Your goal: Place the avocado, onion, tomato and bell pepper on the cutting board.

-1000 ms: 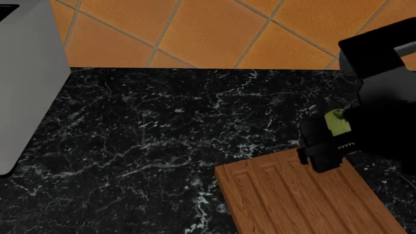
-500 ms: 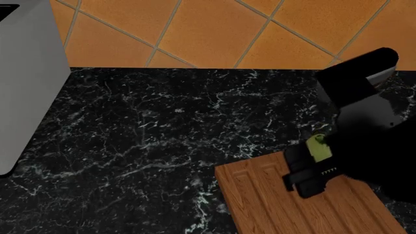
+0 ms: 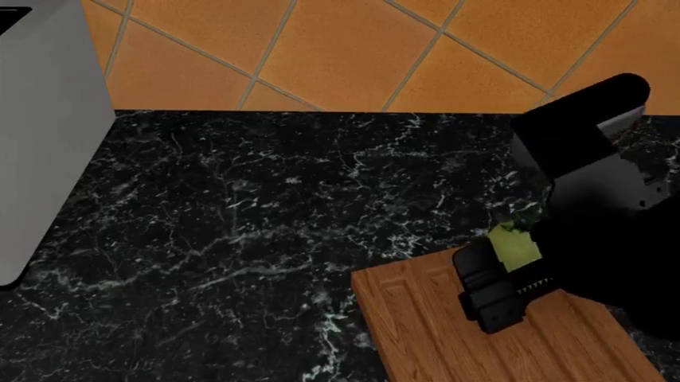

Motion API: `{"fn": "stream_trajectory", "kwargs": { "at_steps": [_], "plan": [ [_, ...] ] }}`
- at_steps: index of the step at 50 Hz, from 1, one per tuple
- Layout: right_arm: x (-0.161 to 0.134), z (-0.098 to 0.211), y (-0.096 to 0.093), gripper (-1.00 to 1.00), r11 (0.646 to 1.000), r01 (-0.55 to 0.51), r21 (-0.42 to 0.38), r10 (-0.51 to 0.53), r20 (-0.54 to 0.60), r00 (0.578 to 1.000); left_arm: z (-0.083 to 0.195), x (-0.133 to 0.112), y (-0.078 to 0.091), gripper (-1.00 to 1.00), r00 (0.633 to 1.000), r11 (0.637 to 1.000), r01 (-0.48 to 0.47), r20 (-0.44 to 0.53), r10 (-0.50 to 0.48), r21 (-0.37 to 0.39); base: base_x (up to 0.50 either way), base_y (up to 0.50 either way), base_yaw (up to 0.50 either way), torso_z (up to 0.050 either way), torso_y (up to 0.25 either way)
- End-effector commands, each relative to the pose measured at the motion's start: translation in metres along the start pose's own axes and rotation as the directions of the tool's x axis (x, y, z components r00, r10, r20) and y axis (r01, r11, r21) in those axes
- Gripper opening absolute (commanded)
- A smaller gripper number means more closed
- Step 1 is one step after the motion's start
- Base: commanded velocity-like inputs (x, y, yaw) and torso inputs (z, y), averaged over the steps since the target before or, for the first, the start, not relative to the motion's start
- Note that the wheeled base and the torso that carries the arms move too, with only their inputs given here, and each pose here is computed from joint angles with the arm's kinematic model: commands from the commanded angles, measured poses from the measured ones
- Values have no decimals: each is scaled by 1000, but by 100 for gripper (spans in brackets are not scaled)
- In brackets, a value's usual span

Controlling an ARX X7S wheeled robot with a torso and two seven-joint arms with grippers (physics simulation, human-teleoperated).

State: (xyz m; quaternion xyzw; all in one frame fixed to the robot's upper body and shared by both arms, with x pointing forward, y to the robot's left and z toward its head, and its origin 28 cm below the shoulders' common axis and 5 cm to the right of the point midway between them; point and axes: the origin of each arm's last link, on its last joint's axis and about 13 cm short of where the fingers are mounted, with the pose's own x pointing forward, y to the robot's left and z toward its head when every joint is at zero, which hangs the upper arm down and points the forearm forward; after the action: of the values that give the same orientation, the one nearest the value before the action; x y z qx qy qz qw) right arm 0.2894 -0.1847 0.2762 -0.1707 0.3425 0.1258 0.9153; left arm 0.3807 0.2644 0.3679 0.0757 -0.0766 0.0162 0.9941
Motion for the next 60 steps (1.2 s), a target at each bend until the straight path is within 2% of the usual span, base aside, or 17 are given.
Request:
{"fn": "stream_trajectory", "kwargs": {
  "at_steps": [1,10,18,25,32,42,48,60],
  "plan": [
    [-29,10,5,100,999,15,-45,-12,64,998,5,-1,-4,100,1000,999,28,13,-27,-24,0,0,0,0,0],
    [-52,18,13,100,994,34,-108,-23,103,994,6,-2,-2,100,1000,1000,23,13,-23,-16,0,0,0,0,0],
    [-76,31,35,100,978,-2,-208,37,161,986,9,-3,-4,100,999,1000,28,20,-28,-14,0,0,0,0,0],
    [-85,42,52,100,955,-32,-294,89,182,979,10,-5,-4,100,999,999,35,23,-35,-9,0,0,0,0,0],
    [-84,50,67,100,927,-93,-364,168,180,969,12,-5,-3,100,999,999,36,29,-36,-7,0,0,0,0,0],
    [-75,56,93,100,862,-217,-458,318,155,935,9,-6,-3,100,999,999,38,27,-38,-8,0,0,0,0,0],
    [-79,56,103,100,838,-246,-487,350,133,927,12,-6,-4,100,999,999,41,30,-41,-9,0,0,0,0,0],
    [-85,54,124,100,762,-337,-553,450,77,890,14,-2,-8,100,998,999,49,37,-49,-6,0,0,0,0,0]
  ]
}}
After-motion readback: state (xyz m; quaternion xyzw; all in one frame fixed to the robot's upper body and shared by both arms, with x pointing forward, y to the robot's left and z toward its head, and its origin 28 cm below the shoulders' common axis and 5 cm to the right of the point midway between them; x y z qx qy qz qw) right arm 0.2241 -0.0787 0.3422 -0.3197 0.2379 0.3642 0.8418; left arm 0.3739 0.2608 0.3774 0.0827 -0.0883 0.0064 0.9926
